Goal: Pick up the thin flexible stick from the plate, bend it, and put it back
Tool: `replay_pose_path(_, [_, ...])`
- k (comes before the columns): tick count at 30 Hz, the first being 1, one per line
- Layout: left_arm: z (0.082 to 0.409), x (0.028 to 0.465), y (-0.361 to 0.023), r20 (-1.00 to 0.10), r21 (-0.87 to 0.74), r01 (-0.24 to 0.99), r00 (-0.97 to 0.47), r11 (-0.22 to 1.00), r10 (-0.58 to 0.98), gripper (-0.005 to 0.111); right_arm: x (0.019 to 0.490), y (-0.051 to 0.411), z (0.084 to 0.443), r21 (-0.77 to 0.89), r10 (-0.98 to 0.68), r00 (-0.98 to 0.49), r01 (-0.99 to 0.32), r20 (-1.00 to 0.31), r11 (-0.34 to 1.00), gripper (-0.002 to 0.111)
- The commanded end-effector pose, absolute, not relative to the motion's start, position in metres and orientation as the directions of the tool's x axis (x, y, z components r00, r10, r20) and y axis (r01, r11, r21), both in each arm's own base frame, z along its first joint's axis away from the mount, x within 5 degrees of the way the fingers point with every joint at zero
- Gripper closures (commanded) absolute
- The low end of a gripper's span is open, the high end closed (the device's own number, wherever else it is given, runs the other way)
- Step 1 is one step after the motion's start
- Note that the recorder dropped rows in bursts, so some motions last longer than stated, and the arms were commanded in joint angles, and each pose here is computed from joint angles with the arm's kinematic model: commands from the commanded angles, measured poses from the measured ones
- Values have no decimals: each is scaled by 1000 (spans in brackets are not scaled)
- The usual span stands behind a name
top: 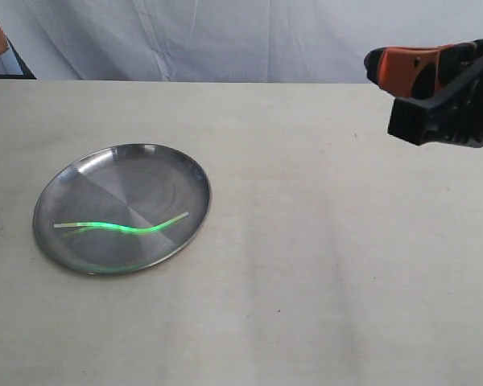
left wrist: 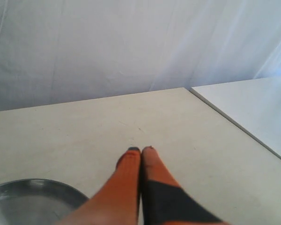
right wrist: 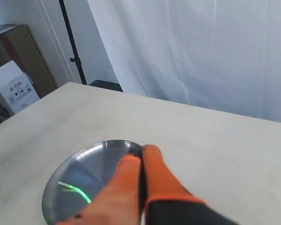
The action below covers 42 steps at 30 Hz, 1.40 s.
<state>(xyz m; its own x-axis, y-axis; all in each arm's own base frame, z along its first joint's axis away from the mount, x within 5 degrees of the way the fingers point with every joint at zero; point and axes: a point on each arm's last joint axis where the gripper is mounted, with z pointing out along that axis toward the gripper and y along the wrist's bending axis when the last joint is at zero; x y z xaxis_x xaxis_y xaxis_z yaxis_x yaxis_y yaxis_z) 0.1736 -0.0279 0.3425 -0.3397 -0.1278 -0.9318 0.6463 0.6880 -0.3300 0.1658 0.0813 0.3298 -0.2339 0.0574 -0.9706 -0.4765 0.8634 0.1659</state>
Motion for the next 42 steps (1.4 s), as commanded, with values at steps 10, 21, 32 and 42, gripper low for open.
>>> replay_pose_path(10, [342, 172, -29, -934, -324, 654, -337, 684, -120, 107, 144, 59, 342, 318, 278, -160, -352, -947, 880, 109])
replay_pose_path(21, [342, 172, -29, -934, -324, 654, -337, 684, -120, 107, 60, 1, 251, 128, 125, -92, -23, -988, 992, 109])
replay_pose_path(32, [341, 172, -29, -934, -317, 654, -341, 687, -106, 107, 53, -3, 182, 25, 43, -267, 69, -963, 997, 109])
replay_pose_path(42, [335, 171, -29, -931, -285, 656, -363, 699, -39, 107, 53, -3, 181, 25, 43, -270, 67, -962, 997, 109])
